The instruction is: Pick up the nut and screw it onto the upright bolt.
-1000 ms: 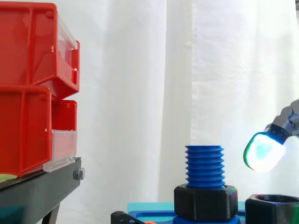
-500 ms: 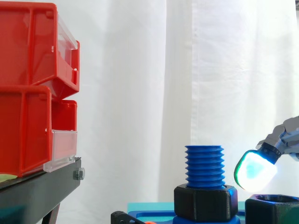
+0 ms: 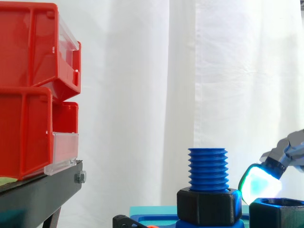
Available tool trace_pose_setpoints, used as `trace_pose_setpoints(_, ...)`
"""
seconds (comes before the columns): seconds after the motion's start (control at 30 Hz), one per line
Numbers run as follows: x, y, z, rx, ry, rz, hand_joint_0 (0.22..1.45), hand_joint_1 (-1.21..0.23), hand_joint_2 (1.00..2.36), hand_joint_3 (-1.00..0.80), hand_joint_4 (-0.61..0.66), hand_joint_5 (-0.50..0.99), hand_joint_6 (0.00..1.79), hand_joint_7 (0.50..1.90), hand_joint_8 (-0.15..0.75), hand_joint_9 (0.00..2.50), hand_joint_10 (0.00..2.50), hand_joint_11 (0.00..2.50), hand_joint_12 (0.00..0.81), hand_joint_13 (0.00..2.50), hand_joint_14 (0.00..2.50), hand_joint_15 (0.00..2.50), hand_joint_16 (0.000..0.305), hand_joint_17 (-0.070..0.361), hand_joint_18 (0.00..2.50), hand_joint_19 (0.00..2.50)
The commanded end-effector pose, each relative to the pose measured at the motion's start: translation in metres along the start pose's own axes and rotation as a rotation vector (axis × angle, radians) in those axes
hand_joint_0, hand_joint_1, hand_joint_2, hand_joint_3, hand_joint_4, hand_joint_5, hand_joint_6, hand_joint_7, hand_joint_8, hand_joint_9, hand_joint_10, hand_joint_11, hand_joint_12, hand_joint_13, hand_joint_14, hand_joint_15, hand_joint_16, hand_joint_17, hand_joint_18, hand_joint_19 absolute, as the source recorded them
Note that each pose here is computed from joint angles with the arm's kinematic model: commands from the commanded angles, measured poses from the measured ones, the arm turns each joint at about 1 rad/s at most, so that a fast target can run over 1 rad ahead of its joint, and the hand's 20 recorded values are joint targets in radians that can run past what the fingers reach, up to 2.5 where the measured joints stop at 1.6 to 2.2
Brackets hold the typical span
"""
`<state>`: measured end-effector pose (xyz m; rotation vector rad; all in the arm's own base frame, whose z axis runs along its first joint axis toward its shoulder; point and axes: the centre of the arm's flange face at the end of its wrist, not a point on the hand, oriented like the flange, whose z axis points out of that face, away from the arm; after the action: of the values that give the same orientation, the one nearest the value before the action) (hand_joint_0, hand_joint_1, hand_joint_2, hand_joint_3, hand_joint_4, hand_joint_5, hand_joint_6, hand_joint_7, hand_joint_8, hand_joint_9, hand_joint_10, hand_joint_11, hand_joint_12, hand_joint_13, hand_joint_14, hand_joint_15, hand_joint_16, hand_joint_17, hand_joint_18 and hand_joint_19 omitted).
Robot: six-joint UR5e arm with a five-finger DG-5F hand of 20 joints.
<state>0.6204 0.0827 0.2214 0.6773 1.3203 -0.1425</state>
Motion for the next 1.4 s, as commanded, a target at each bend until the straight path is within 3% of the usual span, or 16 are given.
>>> trace_pose_setpoints(0.0, 0.006, -0.001, 0.001, -0.005, 0.005, 0.001, 0.33, -0.65, 1.0, -0.5, 0.15, -0.3, 0.5, 0.68, 0.267, 0.0, 0.0, 0.0, 0.429, 0.0, 0.0, 0.0, 0.075, 0.169, 0.0, 0.0)
trace_pose_setpoints(0.47, 0.004, -0.003, 0.003, -0.008, 0.006, -0.002, 0.37, -0.65, 1.0, -0.5, 0.16, -0.3, 0.5, 0.69, 0.272, 0.0, 0.0, 0.0, 0.409, 0.0, 0.0, 0.0, 0.071, 0.16, 0.0, 0.0)
trace_pose_setpoints(0.63, 0.004, -0.005, 0.005, -0.016, 0.011, -0.008, 0.43, -0.67, 1.0, -0.5, 0.21, -0.27, 0.5, 0.87, 0.277, 0.05, 0.0, 0.0, 0.384, 0.04, 0.0, 0.0, 0.065, 0.147, 0.03, 0.0)
trace_pose_setpoints(0.97, 0.003, -0.008, 0.009, -0.024, 0.011, -0.009, 0.46, -0.72, 1.0, -0.5, 0.24, -0.24, 0.5, 0.92, 0.298, 0.23, 0.0, 0.0, 0.382, 0.18, 0.0, 0.0, 0.063, 0.142, 0.21, 0.0)
trace_pose_setpoints(1.37, 0.002, -0.008, 0.011, -0.048, 0.017, -0.01, 0.52, -0.7, 1.0, -0.5, 0.25, -0.2, 0.5, 1.13, 0.3, 0.38, 0.0, 0.01, 0.356, 0.29, 0.0, 0.0, 0.056, 0.125, 0.33, 0.0)
